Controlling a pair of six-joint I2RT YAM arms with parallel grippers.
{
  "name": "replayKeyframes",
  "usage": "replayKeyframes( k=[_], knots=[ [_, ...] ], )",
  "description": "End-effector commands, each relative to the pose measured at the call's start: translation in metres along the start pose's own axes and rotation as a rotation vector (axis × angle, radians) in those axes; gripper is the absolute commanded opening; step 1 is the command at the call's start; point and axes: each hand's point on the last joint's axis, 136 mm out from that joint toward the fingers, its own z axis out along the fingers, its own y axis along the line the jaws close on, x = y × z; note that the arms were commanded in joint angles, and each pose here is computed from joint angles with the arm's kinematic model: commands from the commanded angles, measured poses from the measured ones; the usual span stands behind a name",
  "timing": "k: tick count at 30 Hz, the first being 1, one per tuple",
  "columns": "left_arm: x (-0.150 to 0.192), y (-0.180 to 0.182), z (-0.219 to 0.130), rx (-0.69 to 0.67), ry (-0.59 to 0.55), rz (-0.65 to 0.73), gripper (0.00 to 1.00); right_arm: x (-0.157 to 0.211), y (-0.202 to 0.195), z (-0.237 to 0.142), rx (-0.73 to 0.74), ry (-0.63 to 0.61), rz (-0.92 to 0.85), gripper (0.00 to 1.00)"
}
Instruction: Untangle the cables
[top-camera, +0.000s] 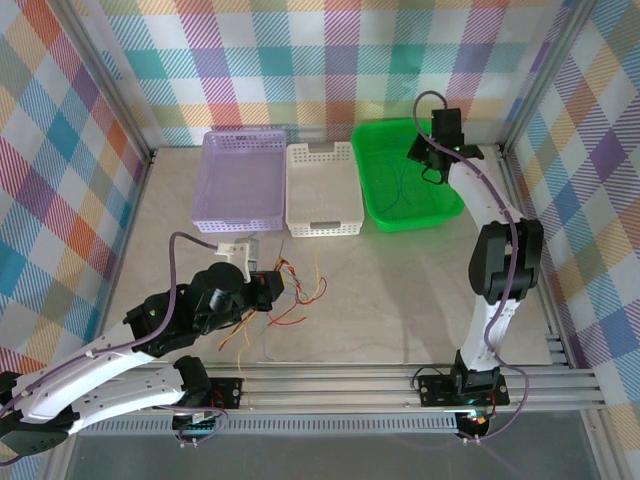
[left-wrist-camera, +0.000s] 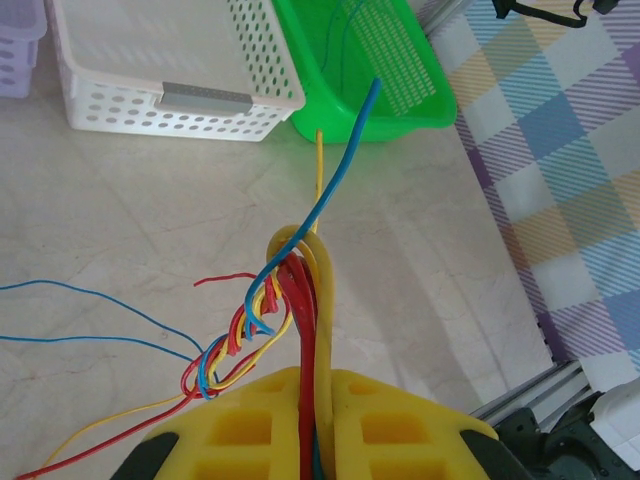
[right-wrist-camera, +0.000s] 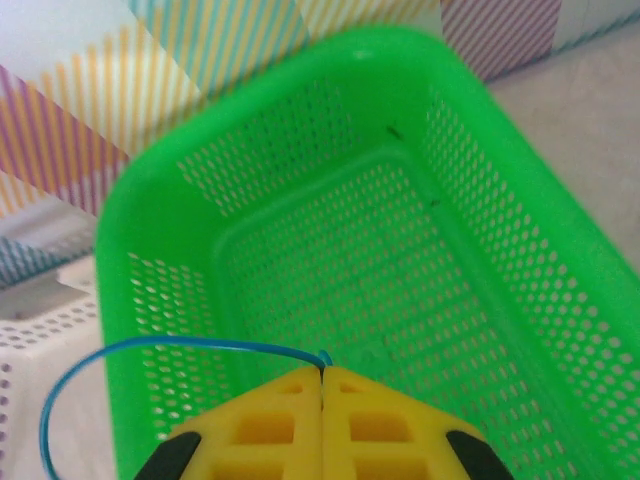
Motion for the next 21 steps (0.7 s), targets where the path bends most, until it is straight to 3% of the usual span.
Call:
replayKeyframes(
  k=[1,10,21],
  knots=[
    [0.000,-0.006,-0.001,0.035,-0.011,-0.025,0.00,0.013,0.001,0.007,0.019,0.035,-0.015,0.00],
    [0.001,-0.009,-0.001,0.059,-0.009,-0.045,0.00,0.035,-0.003,0.010,0.054,0.133,-0.002,0.02],
    [0.003,-0.011,-0.001,0.078,-0.007,-0.064,0.00,0.033,-0.005,-0.013,0.074,0.153,0.002,0.34]
  ],
)
